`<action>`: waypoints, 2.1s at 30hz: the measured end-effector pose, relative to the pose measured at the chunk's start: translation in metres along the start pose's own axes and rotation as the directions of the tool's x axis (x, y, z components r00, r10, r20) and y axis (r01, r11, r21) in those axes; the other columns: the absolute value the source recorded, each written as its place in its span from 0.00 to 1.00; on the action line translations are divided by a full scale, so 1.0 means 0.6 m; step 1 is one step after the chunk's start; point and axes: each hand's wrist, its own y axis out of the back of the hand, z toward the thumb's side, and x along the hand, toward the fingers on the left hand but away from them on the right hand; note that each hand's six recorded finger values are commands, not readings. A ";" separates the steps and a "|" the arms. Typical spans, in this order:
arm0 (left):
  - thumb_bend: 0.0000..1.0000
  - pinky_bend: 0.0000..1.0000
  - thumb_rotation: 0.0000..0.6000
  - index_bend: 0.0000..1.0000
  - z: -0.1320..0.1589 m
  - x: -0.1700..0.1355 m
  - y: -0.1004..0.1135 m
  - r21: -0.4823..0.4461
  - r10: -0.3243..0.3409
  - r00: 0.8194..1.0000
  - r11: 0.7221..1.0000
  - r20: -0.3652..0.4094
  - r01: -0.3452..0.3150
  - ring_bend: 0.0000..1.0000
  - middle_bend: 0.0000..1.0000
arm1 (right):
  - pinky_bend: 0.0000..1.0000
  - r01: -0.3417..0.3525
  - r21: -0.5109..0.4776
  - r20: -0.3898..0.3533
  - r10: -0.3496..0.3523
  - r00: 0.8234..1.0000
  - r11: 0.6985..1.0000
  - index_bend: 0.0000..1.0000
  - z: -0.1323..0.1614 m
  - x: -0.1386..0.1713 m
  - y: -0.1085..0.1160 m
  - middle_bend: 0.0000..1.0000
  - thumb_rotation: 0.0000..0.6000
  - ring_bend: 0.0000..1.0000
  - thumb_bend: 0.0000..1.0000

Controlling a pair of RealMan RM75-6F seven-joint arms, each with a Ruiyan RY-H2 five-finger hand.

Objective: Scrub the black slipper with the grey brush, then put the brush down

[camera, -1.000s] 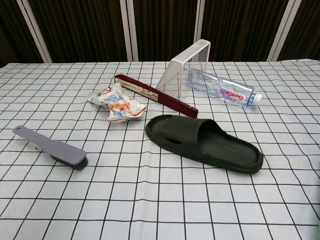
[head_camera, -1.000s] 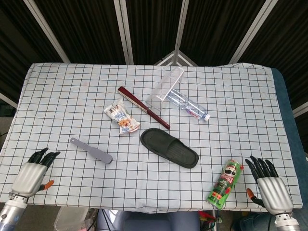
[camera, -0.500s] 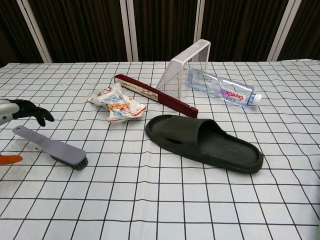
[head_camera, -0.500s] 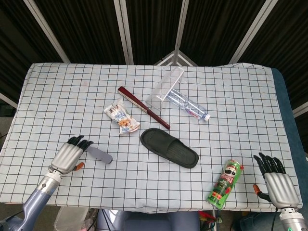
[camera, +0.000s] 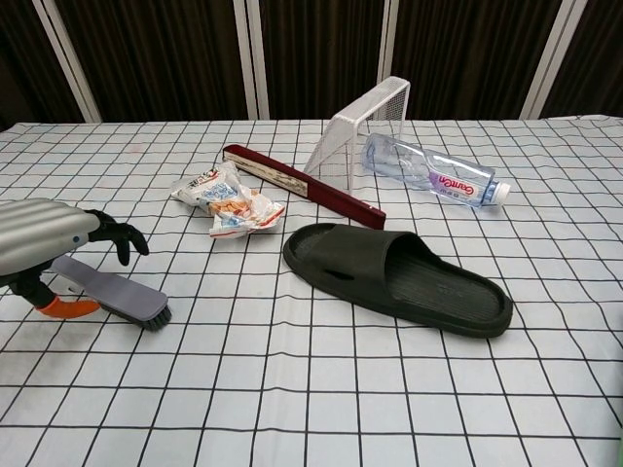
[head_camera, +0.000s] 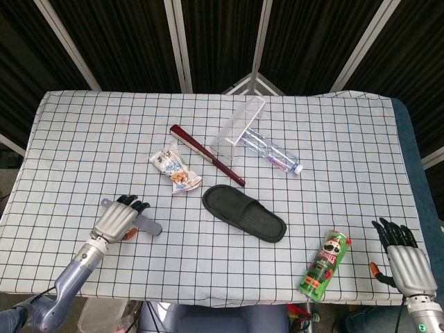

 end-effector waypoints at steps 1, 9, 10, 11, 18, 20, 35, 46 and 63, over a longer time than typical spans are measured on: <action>0.42 0.24 1.00 0.24 0.001 0.001 -0.001 0.000 -0.002 1.000 1.000 0.003 0.002 0.19 0.33 | 0.00 0.000 0.000 0.001 0.000 1.000 1.000 0.00 0.000 0.000 0.000 0.00 1.00 0.00 0.39; 0.42 0.25 1.00 0.26 0.011 0.008 -0.006 0.001 -0.014 1.000 1.000 0.020 0.014 0.21 0.34 | 0.00 -0.005 -0.001 0.005 0.005 1.000 1.000 0.00 -0.002 -0.004 -0.001 0.00 1.00 0.00 0.39; 0.42 0.25 1.00 0.27 0.012 0.008 -0.006 0.000 -0.015 1.000 1.000 0.023 0.015 0.21 0.35 | 0.00 -0.004 -0.001 0.005 0.004 1.000 1.000 0.00 -0.002 -0.004 -0.001 0.00 1.00 0.00 0.39; 0.42 0.26 1.00 0.27 0.014 0.008 -0.006 0.000 -0.015 1.000 1.000 0.026 0.015 0.21 0.35 | 0.00 -0.002 -0.001 0.004 0.002 1.000 1.000 0.00 -0.002 -0.004 -0.001 0.00 1.00 0.00 0.39; 0.45 0.27 1.00 0.30 0.022 0.010 -0.003 -0.003 -0.010 0.999 1.000 0.040 0.010 0.23 0.38 | 0.00 -0.004 -0.003 0.007 0.004 1.000 1.000 0.00 -0.004 -0.003 0.000 0.00 1.00 0.00 0.39; 0.46 0.28 1.00 0.30 0.023 0.011 -0.003 -0.003 -0.010 0.999 1.000 0.041 0.010 0.24 0.38 | 0.00 -0.004 -0.004 0.007 0.004 1.000 1.000 0.00 -0.004 -0.003 0.000 0.00 1.00 0.00 0.39; 0.55 0.34 1.00 0.37 0.027 0.011 -0.004 0.008 -0.014 0.999 1.000 0.046 0.013 0.30 0.46 | 0.00 -0.002 -0.008 0.008 0.002 1.000 1.000 0.00 -0.007 -0.002 0.003 0.00 1.00 0.00 0.39; 0.71 0.42 1.00 0.47 0.020 0.013 0.000 0.010 0.003 1.000 1.000 0.028 -0.004 0.38 0.55 | 0.00 -0.006 -0.008 0.009 0.006 1.000 1.000 0.00 -0.007 -0.002 0.002 0.00 1.00 0.00 0.39; 0.73 0.44 1.00 0.47 0.003 0.073 0.073 -0.073 0.019 1.000 0.997 0.007 -0.018 0.40 0.56 | 0.00 0.002 0.017 -0.125 0.000 0.992 1.000 0.00 0.059 -0.018 -0.010 0.00 1.00 0.00 0.41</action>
